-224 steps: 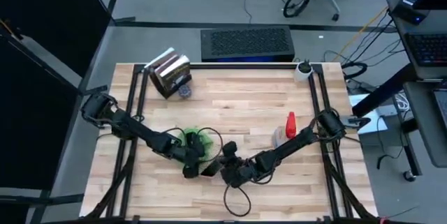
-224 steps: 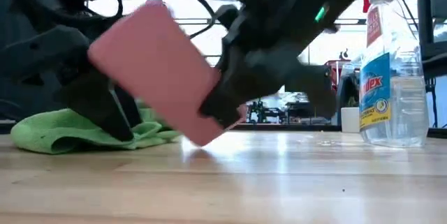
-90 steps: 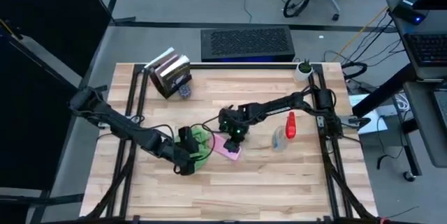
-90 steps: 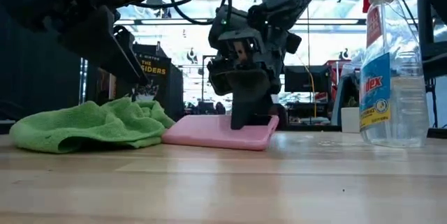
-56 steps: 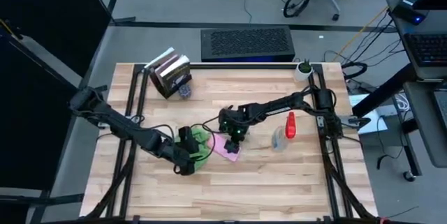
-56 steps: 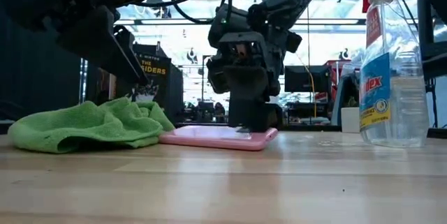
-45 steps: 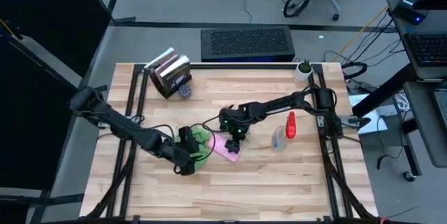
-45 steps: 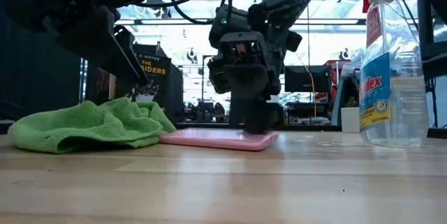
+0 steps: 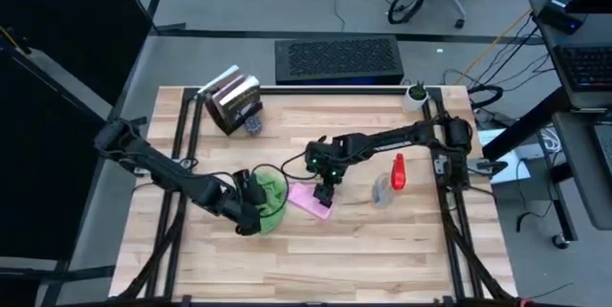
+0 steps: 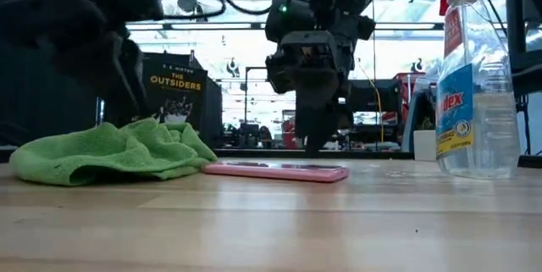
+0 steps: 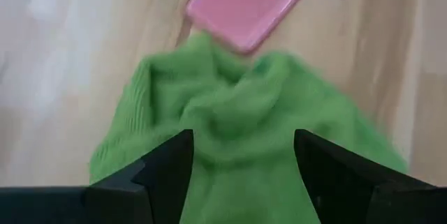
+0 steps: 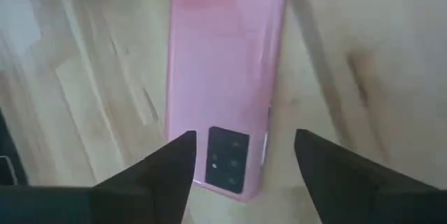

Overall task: Apply microfiber cloth
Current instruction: Spray the back of the pink cellphone with the red spray bottle

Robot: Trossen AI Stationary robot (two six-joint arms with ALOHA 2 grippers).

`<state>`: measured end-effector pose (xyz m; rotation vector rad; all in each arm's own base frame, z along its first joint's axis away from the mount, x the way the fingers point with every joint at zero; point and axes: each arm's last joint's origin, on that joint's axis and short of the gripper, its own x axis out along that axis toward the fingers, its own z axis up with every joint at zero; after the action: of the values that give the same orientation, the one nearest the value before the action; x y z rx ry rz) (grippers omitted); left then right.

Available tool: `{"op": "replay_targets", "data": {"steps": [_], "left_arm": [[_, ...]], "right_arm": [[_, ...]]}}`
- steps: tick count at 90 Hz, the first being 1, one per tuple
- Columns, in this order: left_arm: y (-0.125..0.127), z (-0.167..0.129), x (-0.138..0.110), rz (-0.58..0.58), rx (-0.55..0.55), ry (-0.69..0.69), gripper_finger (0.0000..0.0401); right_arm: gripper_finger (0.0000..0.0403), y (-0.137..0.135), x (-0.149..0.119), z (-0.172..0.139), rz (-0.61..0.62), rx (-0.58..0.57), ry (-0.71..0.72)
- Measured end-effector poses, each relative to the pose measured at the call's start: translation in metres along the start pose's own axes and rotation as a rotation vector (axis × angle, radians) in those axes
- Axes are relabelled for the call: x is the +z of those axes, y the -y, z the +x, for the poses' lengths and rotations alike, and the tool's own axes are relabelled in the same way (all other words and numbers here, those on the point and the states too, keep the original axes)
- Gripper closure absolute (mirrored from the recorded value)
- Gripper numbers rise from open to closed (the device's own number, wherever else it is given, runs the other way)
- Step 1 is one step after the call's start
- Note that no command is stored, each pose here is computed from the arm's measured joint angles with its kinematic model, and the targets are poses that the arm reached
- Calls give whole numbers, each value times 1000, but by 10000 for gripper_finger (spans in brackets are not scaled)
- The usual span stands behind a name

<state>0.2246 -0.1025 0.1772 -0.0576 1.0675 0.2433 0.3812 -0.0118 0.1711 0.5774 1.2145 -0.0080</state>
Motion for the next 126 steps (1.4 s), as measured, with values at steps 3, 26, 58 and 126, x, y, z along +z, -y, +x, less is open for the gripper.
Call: {"op": "replay_targets", "data": {"steps": [3, 26, 58, 126], "left_arm": [[0, 1, -1, -7, -3, -11, 169], [-7, 9, -7, -22, 16, -26, 169], [-22, -12, 24, -2, 51, 135, 169], [-20, 44, 70, 371, -124, 279, 169]], "right_arm": [[176, -3, 0, 0, -14, -18, 13], [176, -18, -6, 1, -153, -129, 65], [177, -45, -14, -138, -303, -248, 425], [177, -120, -78, -140, -331, -317, 501]]}}
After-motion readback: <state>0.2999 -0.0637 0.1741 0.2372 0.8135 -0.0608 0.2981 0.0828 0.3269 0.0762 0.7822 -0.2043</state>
